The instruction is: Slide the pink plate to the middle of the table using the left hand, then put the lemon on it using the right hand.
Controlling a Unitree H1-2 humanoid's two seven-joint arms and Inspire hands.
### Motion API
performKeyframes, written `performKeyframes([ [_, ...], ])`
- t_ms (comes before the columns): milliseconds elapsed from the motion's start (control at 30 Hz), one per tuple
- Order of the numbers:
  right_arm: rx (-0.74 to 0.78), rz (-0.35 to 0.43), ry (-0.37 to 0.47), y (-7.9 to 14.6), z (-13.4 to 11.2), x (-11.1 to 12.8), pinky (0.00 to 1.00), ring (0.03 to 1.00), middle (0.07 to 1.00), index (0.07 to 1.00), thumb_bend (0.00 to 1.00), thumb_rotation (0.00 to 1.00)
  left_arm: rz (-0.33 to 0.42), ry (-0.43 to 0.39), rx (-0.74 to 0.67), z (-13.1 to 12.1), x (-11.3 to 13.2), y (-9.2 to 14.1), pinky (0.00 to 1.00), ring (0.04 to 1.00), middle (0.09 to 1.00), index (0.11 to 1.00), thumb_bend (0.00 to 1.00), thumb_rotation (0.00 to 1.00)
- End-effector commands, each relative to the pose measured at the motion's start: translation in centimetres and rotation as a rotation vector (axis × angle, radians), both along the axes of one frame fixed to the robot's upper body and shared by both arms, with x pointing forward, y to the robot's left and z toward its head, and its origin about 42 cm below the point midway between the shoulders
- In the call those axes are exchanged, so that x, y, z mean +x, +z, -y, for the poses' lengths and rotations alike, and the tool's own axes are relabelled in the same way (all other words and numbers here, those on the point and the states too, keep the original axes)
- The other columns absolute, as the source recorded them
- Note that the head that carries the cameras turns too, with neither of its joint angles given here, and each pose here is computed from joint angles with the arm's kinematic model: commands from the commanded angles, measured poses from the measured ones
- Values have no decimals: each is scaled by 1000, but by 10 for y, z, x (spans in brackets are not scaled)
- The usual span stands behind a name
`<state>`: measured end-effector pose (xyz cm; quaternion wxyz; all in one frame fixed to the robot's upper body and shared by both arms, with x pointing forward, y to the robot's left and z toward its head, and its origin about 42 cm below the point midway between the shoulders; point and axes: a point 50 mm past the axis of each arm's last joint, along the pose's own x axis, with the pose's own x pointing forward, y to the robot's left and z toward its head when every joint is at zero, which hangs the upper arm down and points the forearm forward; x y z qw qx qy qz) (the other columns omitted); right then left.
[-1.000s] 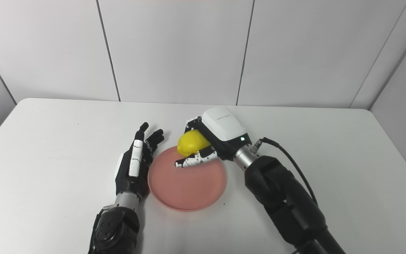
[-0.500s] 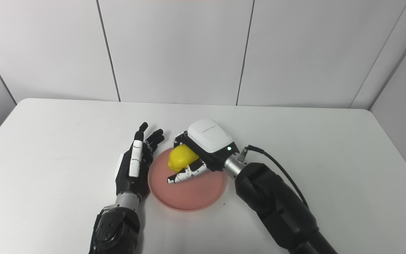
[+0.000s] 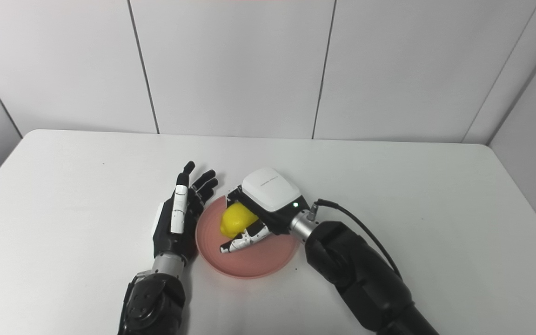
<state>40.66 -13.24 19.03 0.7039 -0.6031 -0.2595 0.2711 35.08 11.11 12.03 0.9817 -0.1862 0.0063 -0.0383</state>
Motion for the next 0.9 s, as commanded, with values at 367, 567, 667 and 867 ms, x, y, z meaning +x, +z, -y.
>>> performKeyframes([
  [367,36,100,32,24,-6,15,204,271,339,409,516,515,-196,2,-72,29,-21,-32,923,846,828,937,763,808],
  [567,52,99,34,27,-6,14,233,306,386,447,545,486,-191,0,-64,28,-20,-33,915,834,825,940,759,815],
  [667,56,86,35,27,-4,12,258,333,423,459,640,507,-188,-3,-64,28,-20,-33,920,836,834,950,752,819],
  [867,9,34,21,31,1,10,421,512,595,650,862,736,-187,-5,-53,30,-20,-34,947,870,953,995,770,834],
])
